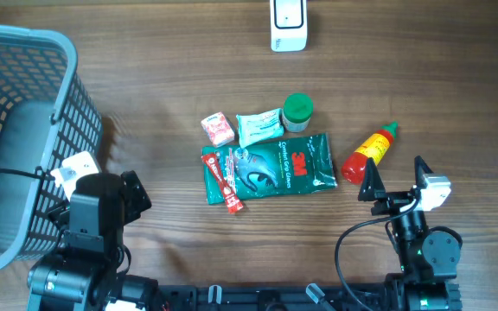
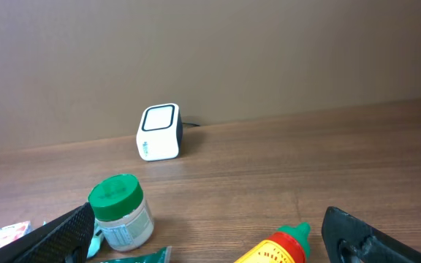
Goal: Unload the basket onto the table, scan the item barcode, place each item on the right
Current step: 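Retract the left arm and grasp the sriracha bottle with right gripper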
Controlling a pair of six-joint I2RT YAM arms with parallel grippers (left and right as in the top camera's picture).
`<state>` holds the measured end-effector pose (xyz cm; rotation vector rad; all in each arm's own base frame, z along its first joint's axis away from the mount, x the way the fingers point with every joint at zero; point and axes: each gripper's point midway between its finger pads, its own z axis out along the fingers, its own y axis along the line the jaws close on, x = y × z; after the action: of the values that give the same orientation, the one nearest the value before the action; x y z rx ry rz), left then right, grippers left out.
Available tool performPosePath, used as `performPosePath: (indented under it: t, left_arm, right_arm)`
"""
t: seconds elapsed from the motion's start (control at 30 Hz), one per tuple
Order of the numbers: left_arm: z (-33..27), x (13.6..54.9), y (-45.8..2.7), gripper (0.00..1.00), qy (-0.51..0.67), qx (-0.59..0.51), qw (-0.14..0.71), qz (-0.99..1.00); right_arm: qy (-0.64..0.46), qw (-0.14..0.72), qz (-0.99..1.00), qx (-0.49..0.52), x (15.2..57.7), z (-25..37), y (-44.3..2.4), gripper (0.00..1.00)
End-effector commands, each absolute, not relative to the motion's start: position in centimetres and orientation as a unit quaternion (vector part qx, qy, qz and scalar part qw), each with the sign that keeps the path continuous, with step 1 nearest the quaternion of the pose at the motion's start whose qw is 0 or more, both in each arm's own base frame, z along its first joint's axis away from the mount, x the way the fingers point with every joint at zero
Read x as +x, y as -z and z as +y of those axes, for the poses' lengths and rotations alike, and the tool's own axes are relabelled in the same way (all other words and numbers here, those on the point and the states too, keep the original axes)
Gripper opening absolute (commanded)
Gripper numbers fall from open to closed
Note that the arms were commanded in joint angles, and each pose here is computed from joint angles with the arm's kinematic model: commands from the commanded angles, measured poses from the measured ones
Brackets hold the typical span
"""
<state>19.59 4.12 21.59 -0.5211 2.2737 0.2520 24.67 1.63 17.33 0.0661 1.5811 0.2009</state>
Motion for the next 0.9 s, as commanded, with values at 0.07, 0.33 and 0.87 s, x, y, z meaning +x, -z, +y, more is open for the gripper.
performPosePath:
  t: [0.07,0.33,0.87]
  left_arm:
    - [4.5,19.7,-22.3,1.00,-0.107,-0.203,0.393,0.890]
    - [4.5,19.7,-22.3,1.00,-0.107,-0.203,0.393,0.890]
    - [4.5,19.7,-22.3,1.00,-0.107,-0.203,0.393,0.890]
  right_arm:
    - [-0.091,0.700,0.708,0.021,24.6,1.9,-17.4,1.00]
    - [-0.478,0.524,0.676,0.201,23.1,7.7,-17.7,1.00]
    - [-0.306,0.539,0.762,0.189,22.9,4.7,-21.7,0.99]
